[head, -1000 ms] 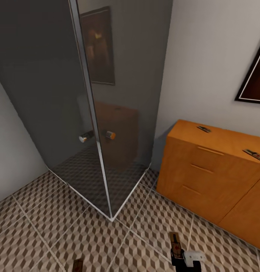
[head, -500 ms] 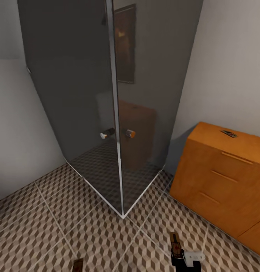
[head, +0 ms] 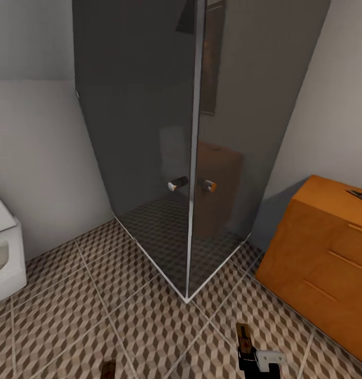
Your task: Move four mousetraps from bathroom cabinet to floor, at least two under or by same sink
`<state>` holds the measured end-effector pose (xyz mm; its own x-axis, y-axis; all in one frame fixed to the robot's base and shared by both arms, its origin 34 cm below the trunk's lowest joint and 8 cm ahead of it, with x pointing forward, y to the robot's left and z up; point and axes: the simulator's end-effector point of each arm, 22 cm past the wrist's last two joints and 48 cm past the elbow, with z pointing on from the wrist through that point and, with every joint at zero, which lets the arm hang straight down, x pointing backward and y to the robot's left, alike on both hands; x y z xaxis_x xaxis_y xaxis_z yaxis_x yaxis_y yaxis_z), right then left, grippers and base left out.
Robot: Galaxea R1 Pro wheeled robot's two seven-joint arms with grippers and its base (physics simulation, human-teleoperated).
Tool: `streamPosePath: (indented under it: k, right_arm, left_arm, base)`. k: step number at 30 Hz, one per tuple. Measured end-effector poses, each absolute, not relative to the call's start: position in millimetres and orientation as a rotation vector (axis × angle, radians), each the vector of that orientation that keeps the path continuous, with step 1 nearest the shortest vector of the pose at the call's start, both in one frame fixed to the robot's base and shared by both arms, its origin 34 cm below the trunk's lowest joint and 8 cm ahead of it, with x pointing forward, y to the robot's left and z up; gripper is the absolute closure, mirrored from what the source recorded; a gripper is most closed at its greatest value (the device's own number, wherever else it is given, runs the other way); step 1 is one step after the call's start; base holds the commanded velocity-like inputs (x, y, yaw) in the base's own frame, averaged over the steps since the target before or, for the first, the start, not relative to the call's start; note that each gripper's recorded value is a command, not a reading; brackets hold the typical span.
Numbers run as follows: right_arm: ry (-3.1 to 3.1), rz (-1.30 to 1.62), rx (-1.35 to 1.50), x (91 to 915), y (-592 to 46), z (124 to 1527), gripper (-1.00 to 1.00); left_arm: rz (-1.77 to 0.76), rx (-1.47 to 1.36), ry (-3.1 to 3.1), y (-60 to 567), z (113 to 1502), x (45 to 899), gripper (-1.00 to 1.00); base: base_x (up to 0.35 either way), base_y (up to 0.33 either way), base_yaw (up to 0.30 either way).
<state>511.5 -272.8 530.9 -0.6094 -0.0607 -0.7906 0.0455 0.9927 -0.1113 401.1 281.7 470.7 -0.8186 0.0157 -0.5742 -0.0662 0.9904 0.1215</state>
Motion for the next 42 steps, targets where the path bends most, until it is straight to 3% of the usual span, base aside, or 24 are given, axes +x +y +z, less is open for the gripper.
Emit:
streamPosePath:
  k: [42]
  right_arm:
    - [2.246,-0.149,-0.013,504.2,-272.6,521.8,1.00]
  left_arm:
    - [0.182,-0.033,2.548,281.6,464.4,392.4,1.00]
  base:
    - [0.000,0.000,0.278]
